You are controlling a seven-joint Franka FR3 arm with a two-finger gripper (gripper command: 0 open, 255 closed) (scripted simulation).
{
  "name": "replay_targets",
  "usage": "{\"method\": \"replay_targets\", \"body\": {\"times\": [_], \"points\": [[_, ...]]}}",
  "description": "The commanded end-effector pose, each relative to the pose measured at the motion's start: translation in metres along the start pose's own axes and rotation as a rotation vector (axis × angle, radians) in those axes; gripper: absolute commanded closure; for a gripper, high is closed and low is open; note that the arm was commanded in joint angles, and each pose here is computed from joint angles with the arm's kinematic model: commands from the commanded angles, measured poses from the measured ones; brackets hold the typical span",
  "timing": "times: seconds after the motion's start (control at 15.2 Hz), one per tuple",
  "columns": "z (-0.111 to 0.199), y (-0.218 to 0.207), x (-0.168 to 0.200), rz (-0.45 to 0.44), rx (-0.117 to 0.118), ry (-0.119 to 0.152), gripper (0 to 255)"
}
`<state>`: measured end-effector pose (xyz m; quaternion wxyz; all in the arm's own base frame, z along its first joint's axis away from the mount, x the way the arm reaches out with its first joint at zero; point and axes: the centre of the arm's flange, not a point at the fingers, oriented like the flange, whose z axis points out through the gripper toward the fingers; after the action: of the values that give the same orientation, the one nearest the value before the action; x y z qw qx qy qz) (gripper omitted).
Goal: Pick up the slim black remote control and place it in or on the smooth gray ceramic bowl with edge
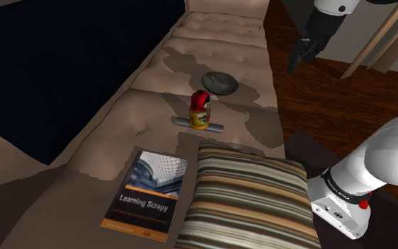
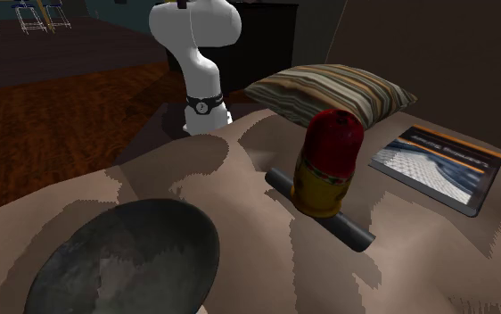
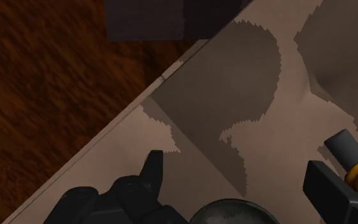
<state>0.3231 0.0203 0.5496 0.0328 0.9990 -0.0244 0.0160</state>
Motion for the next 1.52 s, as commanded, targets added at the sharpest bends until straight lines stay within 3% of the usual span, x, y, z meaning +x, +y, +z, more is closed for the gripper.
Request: {"method": "replay_targets", "body": {"times": [0.0, 0.73, 1.45], "points": [[0.0, 0.0, 0.0, 0.0, 0.0, 0.0, 0], [0.088, -0.094, 0.067, -0.326, 0.007, -0.007, 0], [0.175, -0.204, 0.101, -0.653, 0.015, -0.015, 0]]}}
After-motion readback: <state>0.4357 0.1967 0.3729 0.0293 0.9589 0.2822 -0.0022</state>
